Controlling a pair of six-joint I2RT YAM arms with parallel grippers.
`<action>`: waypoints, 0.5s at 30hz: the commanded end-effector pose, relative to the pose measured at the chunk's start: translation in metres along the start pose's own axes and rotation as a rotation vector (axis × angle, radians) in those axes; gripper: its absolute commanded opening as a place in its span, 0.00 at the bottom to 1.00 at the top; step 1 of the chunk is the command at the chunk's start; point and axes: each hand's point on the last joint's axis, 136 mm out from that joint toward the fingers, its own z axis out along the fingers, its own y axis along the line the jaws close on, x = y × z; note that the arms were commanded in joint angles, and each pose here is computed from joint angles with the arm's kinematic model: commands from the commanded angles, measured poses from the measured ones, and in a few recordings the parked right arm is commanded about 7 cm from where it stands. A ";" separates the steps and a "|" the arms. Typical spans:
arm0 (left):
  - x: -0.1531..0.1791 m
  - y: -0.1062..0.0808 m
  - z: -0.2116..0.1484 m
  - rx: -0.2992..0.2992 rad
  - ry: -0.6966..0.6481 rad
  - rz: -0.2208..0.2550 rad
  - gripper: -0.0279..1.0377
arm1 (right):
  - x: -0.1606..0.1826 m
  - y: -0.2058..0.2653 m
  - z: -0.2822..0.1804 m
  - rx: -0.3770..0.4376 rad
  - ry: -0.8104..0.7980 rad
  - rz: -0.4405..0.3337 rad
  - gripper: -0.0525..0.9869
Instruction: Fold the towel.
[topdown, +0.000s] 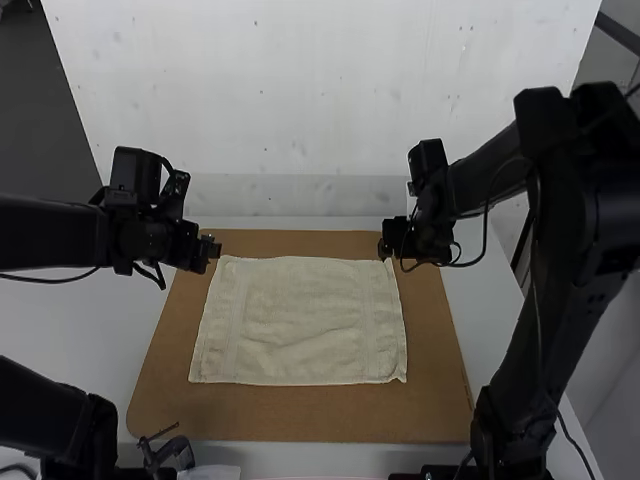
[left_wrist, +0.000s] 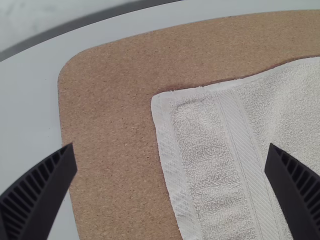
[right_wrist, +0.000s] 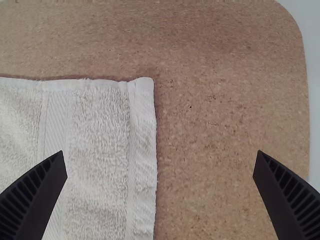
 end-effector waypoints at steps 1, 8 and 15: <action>-0.020 0.008 -0.001 -0.032 -0.048 0.004 0.94 | -0.014 0.004 0.016 0.044 -0.004 0.018 0.97; -0.016 0.009 0.000 -0.030 -0.042 -0.008 0.94 | -0.013 0.011 0.049 0.049 0.051 0.031 0.94; -0.014 0.007 0.005 -0.017 -0.038 -0.011 0.94 | -0.006 0.016 0.064 0.064 0.098 0.034 0.86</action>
